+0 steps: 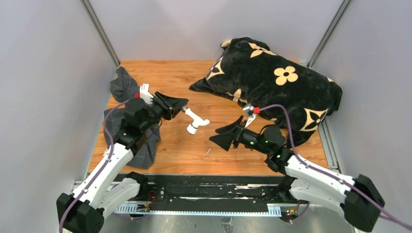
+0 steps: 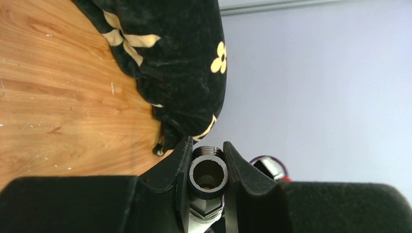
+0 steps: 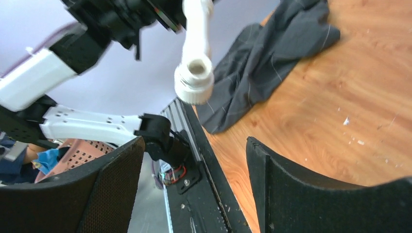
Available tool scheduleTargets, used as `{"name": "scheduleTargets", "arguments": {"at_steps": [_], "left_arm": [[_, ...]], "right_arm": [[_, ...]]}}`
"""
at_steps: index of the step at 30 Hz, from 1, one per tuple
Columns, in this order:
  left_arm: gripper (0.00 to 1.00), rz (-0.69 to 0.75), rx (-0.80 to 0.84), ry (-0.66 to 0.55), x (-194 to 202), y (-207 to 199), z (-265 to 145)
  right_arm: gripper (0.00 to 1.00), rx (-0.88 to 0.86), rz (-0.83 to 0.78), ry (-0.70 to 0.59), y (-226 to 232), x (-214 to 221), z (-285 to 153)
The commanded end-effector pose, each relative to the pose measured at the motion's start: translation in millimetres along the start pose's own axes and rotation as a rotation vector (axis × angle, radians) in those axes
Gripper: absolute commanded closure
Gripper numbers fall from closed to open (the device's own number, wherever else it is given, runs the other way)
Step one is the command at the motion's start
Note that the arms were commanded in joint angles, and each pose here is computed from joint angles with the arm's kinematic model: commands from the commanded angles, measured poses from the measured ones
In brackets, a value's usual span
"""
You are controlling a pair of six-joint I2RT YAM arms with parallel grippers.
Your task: Install the water faucets
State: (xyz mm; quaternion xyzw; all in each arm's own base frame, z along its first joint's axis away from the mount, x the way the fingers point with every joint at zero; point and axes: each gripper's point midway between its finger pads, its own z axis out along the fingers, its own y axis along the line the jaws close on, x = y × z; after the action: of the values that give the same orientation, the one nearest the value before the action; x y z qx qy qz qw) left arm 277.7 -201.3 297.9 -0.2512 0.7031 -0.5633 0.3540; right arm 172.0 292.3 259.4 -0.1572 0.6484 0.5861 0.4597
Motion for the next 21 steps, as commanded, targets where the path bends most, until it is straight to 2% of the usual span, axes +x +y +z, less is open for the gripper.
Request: {"name": "scheduleTargets", "arguments": {"at_steps": [1, 5, 8, 14, 21], "left_arm": [[1.00, -0.037, 0.092, -0.093, -15.7, -27.0, -7.2], [1.00, -0.047, 0.089, -0.108, -18.9, -27.5, -6.1], [1.00, -0.056, 0.082, -0.100, -18.2, -26.5, -3.3], [1.00, -0.079, 0.071, -0.117, -20.7, -22.2, -2.7], [1.00, -0.072, 0.046, -0.130, -22.7, -17.8, -3.4]], "right_arm": [[0.25, 0.000, -0.066, -0.150, 3.6, -8.0, 20.7], [0.26, -0.068, -0.069, -0.196, 11.9, -7.7, 41.7], [0.29, -0.103, -0.147, -0.211, 14.1, 2.7, 56.6], [0.29, -0.185, -0.132, -0.288, 16.7, 4.4, 78.6], [0.30, -0.313, -0.186, -0.266, 47.5, 0.6, 83.5]]}}
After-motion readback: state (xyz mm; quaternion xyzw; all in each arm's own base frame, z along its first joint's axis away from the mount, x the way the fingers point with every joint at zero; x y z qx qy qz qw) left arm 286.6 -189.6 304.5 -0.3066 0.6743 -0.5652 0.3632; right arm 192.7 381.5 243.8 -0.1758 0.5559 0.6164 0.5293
